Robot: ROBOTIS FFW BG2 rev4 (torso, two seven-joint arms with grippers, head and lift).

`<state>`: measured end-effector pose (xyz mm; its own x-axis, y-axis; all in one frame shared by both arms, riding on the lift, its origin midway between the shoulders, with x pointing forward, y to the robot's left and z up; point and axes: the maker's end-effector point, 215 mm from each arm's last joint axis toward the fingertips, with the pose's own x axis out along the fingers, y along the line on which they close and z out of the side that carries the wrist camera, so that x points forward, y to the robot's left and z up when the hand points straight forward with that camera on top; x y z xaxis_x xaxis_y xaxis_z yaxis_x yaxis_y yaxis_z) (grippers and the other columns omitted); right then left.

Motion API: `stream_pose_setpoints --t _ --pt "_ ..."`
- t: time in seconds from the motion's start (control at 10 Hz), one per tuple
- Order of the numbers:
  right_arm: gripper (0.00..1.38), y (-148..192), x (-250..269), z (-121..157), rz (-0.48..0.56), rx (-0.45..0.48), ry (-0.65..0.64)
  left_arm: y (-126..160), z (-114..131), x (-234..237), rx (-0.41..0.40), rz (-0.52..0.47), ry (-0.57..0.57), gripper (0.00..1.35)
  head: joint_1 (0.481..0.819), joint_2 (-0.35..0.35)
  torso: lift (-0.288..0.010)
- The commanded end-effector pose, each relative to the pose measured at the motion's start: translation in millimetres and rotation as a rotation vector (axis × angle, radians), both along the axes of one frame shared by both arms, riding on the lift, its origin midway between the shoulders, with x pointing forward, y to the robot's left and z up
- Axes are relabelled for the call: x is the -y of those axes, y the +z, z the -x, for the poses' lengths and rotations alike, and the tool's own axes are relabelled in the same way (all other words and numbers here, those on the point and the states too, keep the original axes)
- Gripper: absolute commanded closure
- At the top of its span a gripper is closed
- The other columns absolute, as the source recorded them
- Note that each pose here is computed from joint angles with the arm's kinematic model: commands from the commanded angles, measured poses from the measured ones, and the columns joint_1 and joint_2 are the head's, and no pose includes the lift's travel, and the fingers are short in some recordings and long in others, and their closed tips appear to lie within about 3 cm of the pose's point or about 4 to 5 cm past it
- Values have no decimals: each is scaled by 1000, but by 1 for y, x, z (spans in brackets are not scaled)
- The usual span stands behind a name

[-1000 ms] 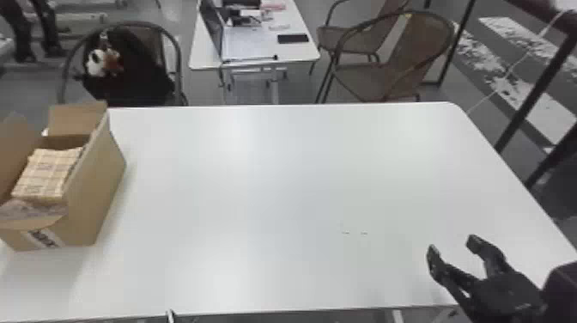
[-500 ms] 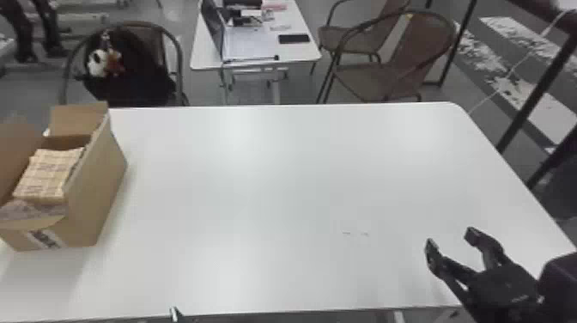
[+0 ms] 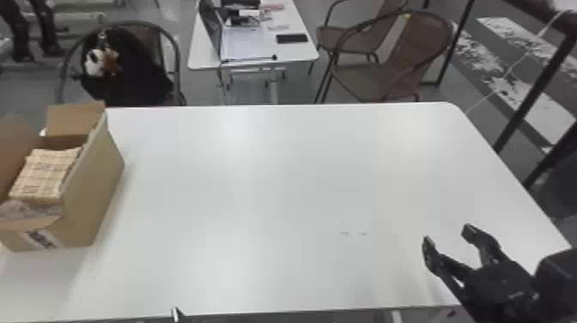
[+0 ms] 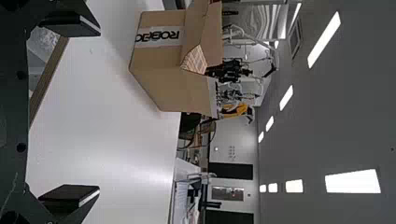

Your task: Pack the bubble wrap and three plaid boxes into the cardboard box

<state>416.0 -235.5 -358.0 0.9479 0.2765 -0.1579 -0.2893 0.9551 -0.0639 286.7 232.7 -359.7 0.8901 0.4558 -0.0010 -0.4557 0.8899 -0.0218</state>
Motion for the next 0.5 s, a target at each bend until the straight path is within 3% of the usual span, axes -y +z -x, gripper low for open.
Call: stream_pose_setpoints --t 0.0,0.4 --pt "515 0 0 -1 1 1 2 1 -1 0 3 0 0 116 695 -5 -174" --pt "515 1 1 -1 4 3 1 1 -1 0 5 -3 -1 114 695 -5 -174"
